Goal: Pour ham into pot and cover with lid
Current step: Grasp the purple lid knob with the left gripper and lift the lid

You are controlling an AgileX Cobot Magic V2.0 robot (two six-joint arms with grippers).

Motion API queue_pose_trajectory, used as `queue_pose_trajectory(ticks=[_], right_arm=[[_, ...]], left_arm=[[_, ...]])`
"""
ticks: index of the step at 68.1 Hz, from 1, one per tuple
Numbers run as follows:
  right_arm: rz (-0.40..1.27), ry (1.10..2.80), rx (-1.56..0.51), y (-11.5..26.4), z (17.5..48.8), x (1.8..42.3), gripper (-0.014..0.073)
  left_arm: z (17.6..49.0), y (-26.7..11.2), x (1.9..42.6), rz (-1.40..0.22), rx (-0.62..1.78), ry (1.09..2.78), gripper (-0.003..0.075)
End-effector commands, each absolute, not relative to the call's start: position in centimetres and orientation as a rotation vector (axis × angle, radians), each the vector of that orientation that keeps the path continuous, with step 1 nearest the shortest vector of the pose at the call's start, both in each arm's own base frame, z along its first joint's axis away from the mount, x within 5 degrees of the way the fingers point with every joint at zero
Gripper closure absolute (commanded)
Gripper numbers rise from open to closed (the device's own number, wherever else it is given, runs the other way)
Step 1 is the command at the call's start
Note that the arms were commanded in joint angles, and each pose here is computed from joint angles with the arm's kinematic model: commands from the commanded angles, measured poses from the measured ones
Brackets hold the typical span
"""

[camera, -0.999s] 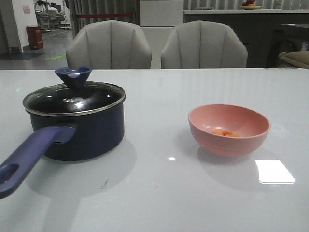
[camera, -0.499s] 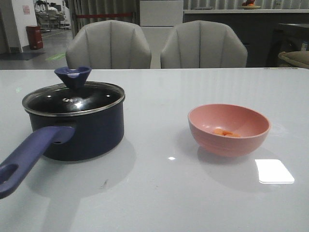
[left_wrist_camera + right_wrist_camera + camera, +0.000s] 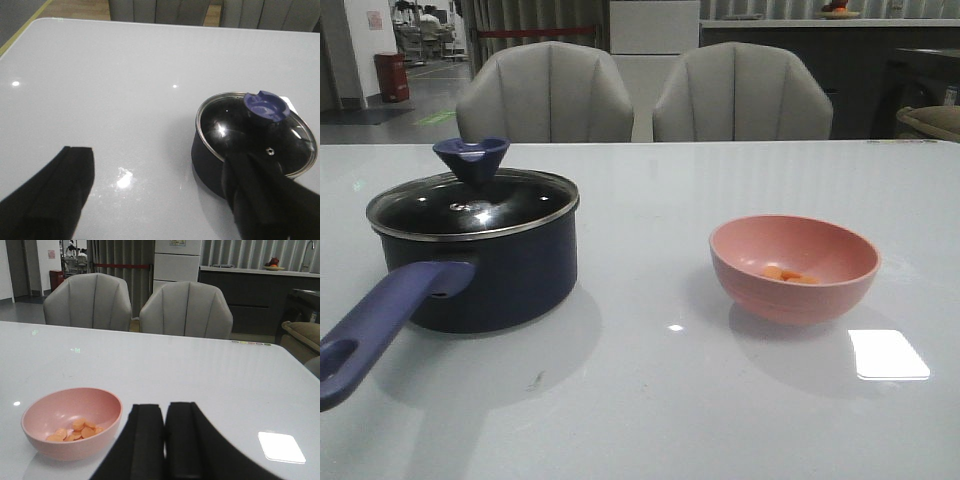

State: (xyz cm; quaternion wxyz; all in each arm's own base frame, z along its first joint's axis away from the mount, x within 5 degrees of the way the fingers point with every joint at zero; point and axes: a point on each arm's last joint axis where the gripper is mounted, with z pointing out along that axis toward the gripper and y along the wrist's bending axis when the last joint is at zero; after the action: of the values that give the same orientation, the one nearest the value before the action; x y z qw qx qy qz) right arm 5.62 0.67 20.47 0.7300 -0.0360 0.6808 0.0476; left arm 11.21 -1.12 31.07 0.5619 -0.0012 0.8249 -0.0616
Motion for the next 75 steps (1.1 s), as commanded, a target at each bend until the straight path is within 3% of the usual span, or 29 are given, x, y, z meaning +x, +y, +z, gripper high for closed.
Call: queue_pose_trajectory(ticks=[1, 16, 43, 61, 75], right_arm=[[0.093, 1.389, -0.083, 0.6, 21.5, 5.3, 0.0428], [0.093, 1.389, -0.083, 0.6, 21.5, 5.3, 0.0428], [0.093, 1.389, -0.083, 0.6, 21.5, 5.3, 0.0428], [0.093, 1.388, -0.083, 0.6, 21.5, 5.3, 0.0428], [0.093, 1.388, -0.083, 0.6, 21.5, 5.3, 0.0428]], left_arm=[[34.1, -1.6, 12.9, -0.195, -0.006, 1.893, 0.0115], [36.4, -4.5, 19.2, -0.301, 0.070, 1.990, 0.0115], [35.6, -12.4, 30.6, -0.380, 0.253, 2.310, 0.0115], [34.3, -14.7, 34.7, -0.211, 0.214, 2.502, 0.0115], [32.4, -16.3, 36.2, -0.194, 0.218, 2.594, 0.0115]])
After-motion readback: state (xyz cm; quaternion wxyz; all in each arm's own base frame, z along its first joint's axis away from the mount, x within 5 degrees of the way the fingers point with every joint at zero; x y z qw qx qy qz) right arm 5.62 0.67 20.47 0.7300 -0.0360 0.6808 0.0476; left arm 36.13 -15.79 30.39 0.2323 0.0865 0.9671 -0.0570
